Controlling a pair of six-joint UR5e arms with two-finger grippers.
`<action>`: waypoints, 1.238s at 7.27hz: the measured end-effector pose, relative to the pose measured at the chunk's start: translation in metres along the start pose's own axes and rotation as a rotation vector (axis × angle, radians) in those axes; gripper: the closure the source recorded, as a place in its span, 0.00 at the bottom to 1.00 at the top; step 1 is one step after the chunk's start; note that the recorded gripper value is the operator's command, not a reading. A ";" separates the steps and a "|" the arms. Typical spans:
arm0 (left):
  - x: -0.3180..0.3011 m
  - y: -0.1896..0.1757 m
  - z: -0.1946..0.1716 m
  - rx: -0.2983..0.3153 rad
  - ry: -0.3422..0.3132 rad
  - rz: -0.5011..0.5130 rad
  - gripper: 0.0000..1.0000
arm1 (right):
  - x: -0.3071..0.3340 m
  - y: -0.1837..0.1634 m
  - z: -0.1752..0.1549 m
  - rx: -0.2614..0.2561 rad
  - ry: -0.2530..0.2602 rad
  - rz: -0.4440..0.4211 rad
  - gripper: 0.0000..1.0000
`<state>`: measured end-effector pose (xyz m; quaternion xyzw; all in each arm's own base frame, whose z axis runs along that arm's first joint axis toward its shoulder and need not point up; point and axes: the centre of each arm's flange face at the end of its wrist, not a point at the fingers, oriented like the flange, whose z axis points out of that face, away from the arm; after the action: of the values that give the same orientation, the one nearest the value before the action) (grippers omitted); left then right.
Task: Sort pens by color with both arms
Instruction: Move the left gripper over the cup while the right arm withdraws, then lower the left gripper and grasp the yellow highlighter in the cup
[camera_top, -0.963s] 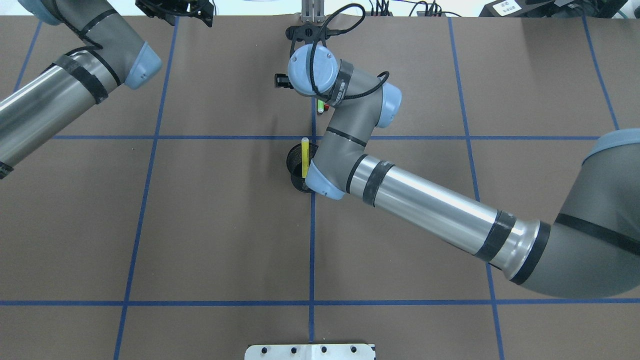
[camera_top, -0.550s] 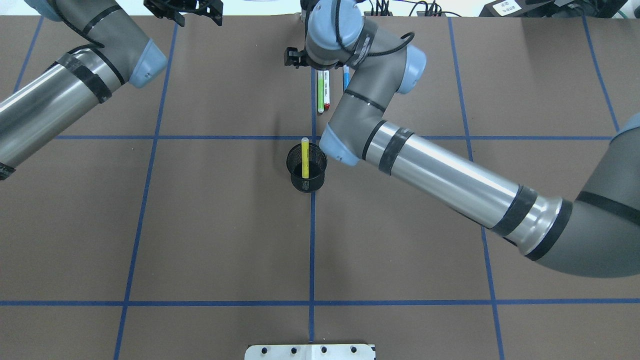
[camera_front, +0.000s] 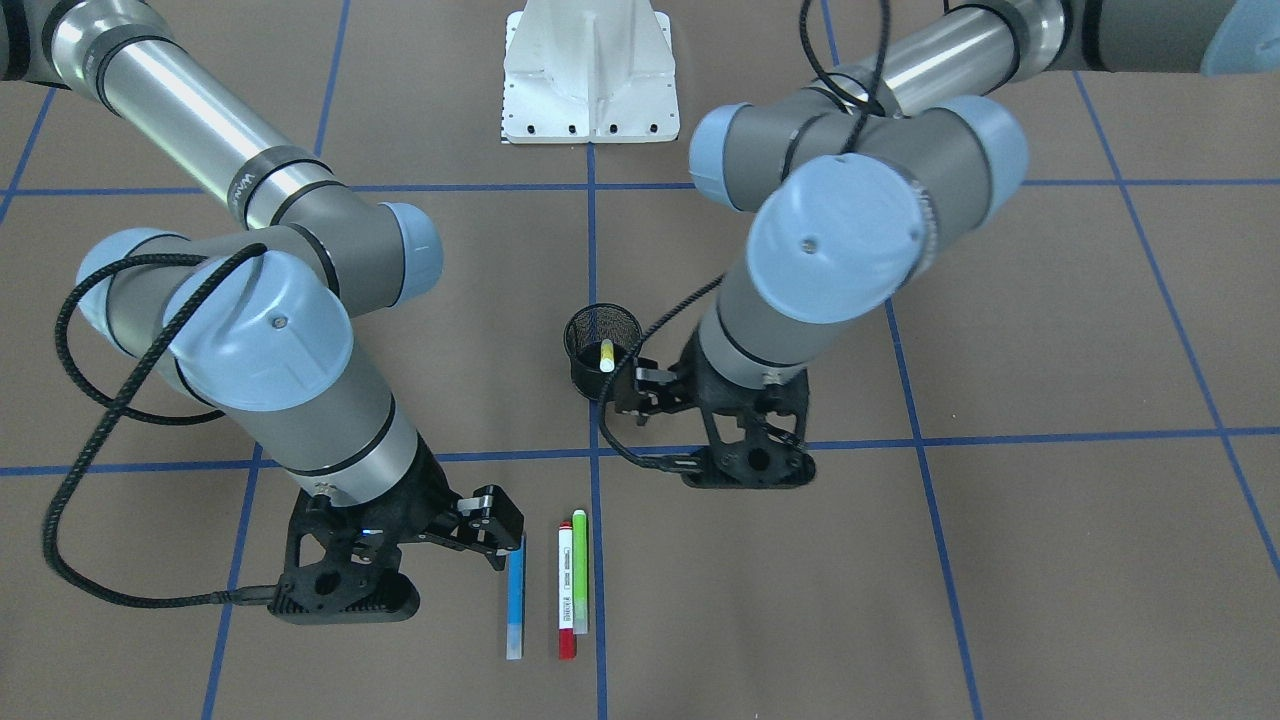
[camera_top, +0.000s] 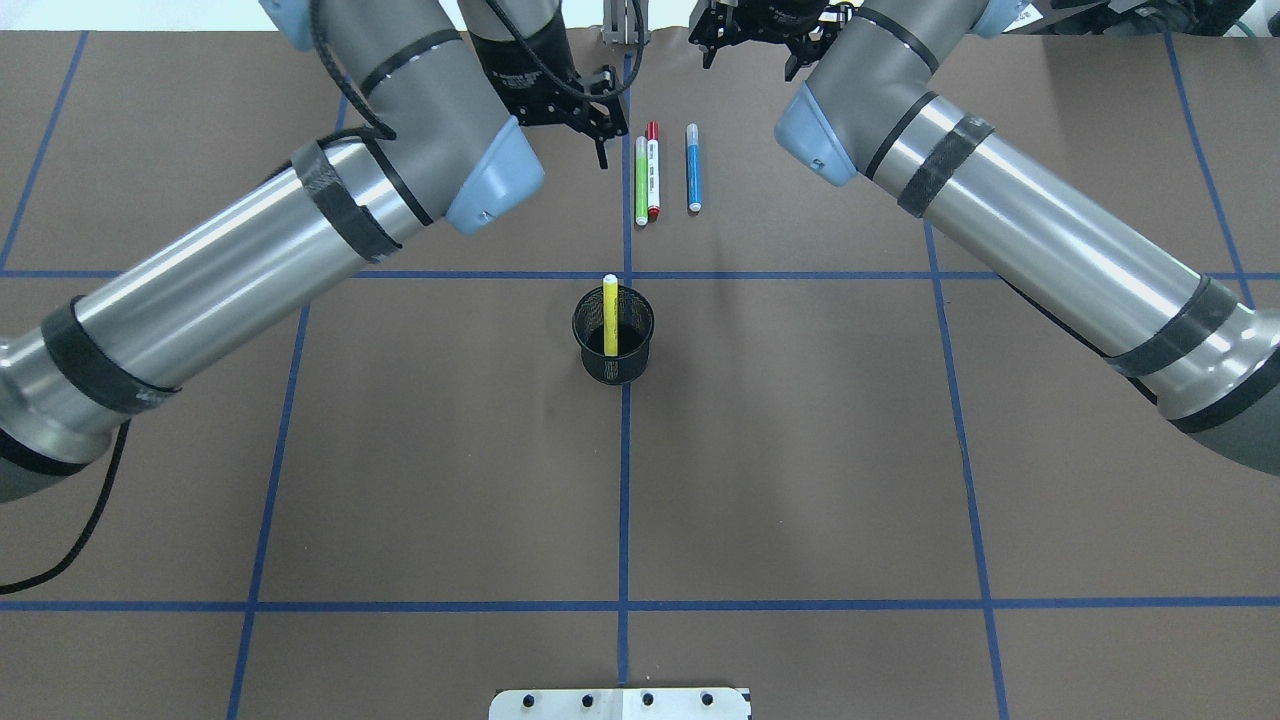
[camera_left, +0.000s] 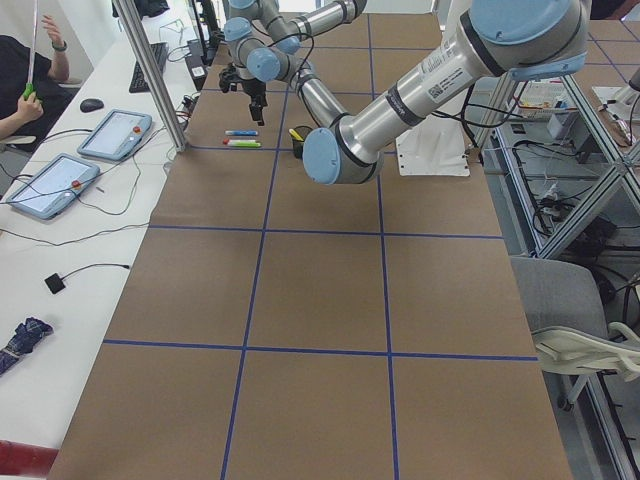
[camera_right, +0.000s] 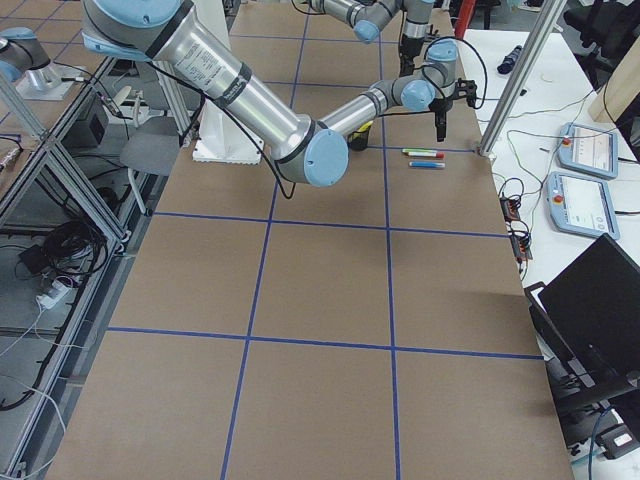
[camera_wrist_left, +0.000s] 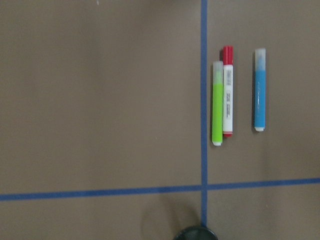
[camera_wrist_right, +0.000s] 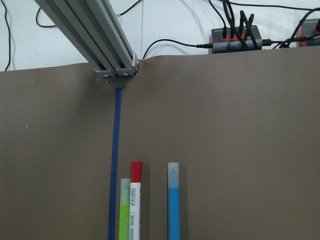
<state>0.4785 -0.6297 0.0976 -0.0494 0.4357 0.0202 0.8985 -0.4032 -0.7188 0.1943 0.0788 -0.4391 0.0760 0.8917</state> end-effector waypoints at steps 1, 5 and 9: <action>0.021 0.007 0.022 -0.044 -0.023 -0.008 0.01 | 0.012 0.003 0.001 -0.021 0.008 0.014 0.00; 0.048 0.011 0.089 -0.165 -0.136 -0.030 0.44 | 0.040 0.021 0.007 -0.032 0.012 0.006 0.00; 0.046 0.013 0.092 -0.178 -0.155 -0.032 0.65 | 0.040 0.022 0.008 -0.030 0.014 -0.004 0.00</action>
<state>0.5772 -0.6071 0.1172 -0.1343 0.3607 0.0483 0.9217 -0.3902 -0.6964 0.2327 0.0655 -0.4341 0.0683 0.8959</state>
